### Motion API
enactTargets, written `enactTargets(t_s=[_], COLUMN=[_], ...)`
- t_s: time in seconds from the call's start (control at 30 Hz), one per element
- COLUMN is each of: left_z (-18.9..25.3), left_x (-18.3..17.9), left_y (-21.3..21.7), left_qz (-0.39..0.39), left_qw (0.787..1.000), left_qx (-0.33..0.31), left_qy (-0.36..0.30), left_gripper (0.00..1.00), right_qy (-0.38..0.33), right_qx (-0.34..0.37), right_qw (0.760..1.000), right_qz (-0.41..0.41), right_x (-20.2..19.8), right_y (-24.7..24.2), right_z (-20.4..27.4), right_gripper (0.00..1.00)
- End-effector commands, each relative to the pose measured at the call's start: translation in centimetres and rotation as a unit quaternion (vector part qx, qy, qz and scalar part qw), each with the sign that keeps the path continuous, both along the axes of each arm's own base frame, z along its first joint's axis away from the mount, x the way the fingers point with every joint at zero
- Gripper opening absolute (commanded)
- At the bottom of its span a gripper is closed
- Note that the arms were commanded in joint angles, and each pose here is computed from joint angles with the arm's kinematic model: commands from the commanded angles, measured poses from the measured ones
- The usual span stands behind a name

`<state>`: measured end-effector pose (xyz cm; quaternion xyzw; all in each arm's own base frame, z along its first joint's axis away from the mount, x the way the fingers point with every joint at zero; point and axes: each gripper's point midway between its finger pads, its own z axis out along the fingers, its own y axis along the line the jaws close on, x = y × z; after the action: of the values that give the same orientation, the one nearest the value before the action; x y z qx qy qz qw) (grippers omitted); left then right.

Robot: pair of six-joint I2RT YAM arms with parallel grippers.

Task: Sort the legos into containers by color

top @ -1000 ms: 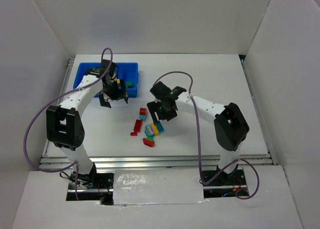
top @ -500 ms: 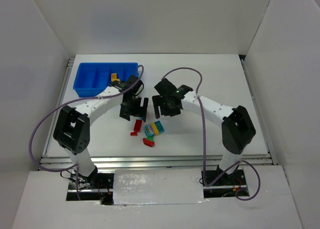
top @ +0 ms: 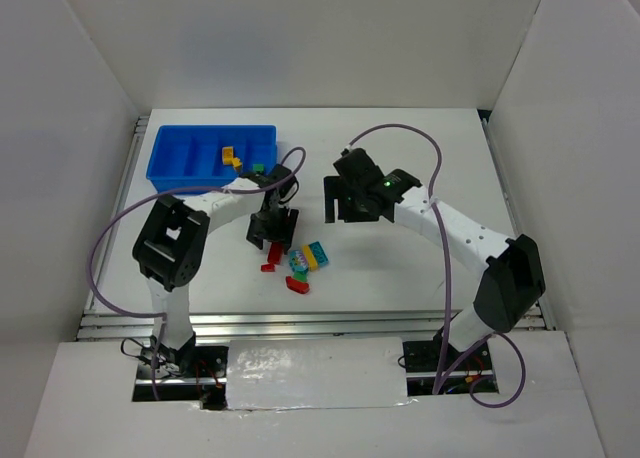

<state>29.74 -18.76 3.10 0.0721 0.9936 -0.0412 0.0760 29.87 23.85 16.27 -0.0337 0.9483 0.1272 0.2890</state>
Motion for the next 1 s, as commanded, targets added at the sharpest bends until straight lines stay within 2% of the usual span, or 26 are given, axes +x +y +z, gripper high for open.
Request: enactTargets(t_s=[0.0, 0.07, 0.1, 0.13, 0.2, 0.23, 0.33, 0.43, 0.5, 0.6, 0.67, 0.73, 0.8, 0.87, 0.93, 0.97], left_z=[-1.0, -1.2, -1.2, -1.1, -1.1, -1.0, 0.0, 3.5, 7.3, 12.0, 15.0, 16.1, 17.8, 19.0, 20.6, 19.1], left_x=[0.7, 0.6, 0.8, 0.8, 0.9, 0.9, 1.1, 1.8, 3.2, 5.1, 7.0, 8.8, 11.4, 14.7, 17.6, 18.9], left_y=[0.1, 0.1, 0.0, -0.1, 0.1, 0.2, 0.4, 0.3, 0.0, 1.2, 3.5, 6.1, 8.6, 12.7, 15.9, 16.7], left_qz=[-0.015, -0.018, -0.020, -0.021, -0.023, -0.024, -0.025, -0.026, -0.022, -0.001, 0.039, 0.083, 0.129, 0.209, 0.259, 0.266], left_qw=[1.000, 1.000, 1.000, 1.000, 1.000, 1.000, 0.999, 0.999, 0.996, 0.990, 0.983, 0.977, 0.963, 0.939, 0.919, 0.919], left_qx=[0.012, 0.011, 0.007, 0.007, 0.012, 0.013, 0.021, 0.012, 0.000, 0.020, 0.045, 0.061, 0.083, 0.109, 0.106, 0.111], left_qy=[-0.005, -0.001, -0.004, -0.007, -0.009, -0.009, -0.013, -0.042, -0.086, -0.140, -0.172, -0.186, -0.222, -0.249, -0.278, -0.269], left_gripper=[0.78, 0.74, 0.67, 0.56, 0.45, 0.27, 0.00, 0.00, 0.00, 0.00, 0.00, 0.00, 0.00, 0.00, 0.00, 0.00], right_qy=[-0.027, -0.029, -0.030, -0.030, -0.030, -0.030, -0.028, -0.032, -0.033, -0.031, -0.034, -0.034, -0.037, -0.032, -0.027, -0.025], right_qx=[0.009, 0.007, 0.008, 0.006, 0.006, 0.005, 0.002, 0.000, -0.001, 0.001, 0.004, 0.007, 0.010, 0.018, 0.028, 0.032], right_qw=[1.000, 1.000, 1.000, 1.000, 0.999, 1.000, 1.000, 0.999, 0.999, 0.999, 0.999, 0.999, 0.999, 0.999, 0.999, 0.999], right_qz=[-0.006, -0.006, -0.006, -0.005, -0.007, -0.007, -0.006, -0.005, -0.006, -0.005, -0.003, 0.004, 0.009, 0.015, 0.025, 0.025], right_x=[0.9, 1.1, 1.3, 1.3, 1.5, 1.7, 2.0, 2.3, 2.5, 2.9, 3.2, 3.4, 3.6, 3.8, 3.5, 3.5], right_y=[-0.1, -0.1, -0.1, -0.1, -0.1, -0.1, 0.1, 0.1, -0.1, 0.0, 0.0, 0.3, 0.2, 0.3, 0.5, 0.5], right_z=[1.1, 1.2, 1.3, 1.2, 1.3, 1.2, 1.3, 1.5, 1.6, 1.6, 1.8, 1.9, 2.3, 2.5, 2.7, 2.7], right_gripper=[0.80, 0.80, 0.80, 0.80, 0.80, 0.80, 0.80, 0.80, 0.80, 0.80, 0.80, 0.80, 0.80, 0.79, 0.79, 0.79])
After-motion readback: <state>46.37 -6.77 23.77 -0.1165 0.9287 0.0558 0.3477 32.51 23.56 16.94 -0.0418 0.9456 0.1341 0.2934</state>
